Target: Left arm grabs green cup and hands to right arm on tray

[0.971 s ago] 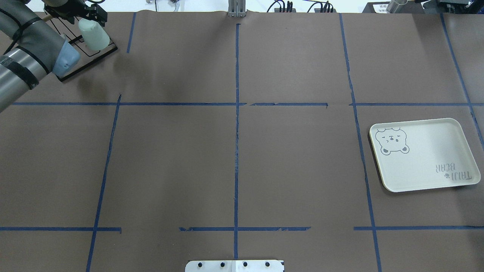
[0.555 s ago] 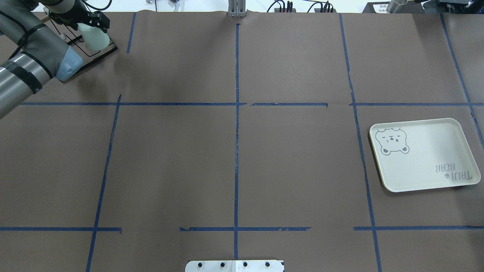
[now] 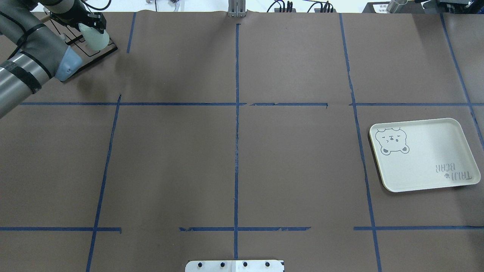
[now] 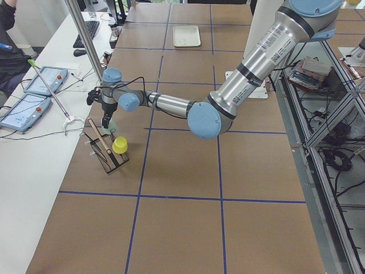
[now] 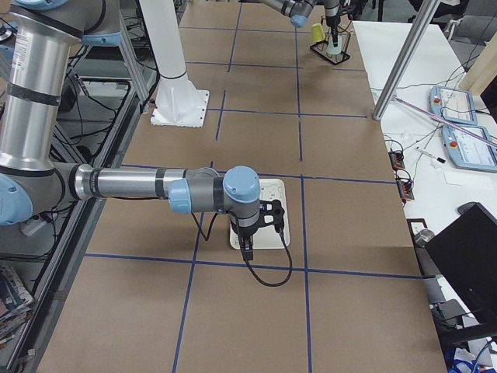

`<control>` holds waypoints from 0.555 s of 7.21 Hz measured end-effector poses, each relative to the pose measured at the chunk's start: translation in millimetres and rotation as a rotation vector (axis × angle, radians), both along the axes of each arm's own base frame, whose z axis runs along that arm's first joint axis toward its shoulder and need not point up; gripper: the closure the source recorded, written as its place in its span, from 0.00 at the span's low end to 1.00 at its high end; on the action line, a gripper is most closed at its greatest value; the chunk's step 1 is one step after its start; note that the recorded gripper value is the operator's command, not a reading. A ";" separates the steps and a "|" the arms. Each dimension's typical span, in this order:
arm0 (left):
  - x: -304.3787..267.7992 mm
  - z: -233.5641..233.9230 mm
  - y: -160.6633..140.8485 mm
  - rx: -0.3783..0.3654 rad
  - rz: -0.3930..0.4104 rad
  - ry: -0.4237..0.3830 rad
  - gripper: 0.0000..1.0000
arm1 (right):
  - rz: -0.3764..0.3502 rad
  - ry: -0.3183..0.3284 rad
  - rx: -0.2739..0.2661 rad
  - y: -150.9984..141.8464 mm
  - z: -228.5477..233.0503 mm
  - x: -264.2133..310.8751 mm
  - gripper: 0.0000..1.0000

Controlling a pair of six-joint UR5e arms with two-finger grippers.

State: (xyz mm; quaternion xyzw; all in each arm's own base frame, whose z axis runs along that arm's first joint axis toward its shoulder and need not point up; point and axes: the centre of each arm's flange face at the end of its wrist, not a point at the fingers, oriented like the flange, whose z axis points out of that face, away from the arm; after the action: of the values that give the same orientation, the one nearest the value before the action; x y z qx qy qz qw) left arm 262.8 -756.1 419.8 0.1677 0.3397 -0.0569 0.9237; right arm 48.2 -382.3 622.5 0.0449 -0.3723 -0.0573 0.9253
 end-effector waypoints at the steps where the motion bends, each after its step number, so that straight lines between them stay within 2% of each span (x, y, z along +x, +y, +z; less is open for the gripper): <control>1: -18.7 -13.9 -0.3 0.010 -0.008 0.025 0.62 | 0.000 0.000 0.001 0.0 -0.5 0.0 0.00; 2: -47.5 -28.2 4.8 0.009 -0.011 0.068 0.62 | 0.000 0.000 0.001 -0.1 -0.7 0.0 0.00; 4: -105.3 -69.6 37.8 -0.002 0.001 0.162 0.62 | 0.000 0.000 0.003 -0.3 -1.7 0.0 0.00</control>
State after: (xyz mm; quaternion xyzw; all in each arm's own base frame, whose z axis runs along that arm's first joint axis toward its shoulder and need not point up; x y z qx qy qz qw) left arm 157.5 -718.3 350.2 0.1615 0.4133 -0.0699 0.8934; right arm 48.2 -382.6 620.8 0.0464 -0.3723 -0.0578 0.9252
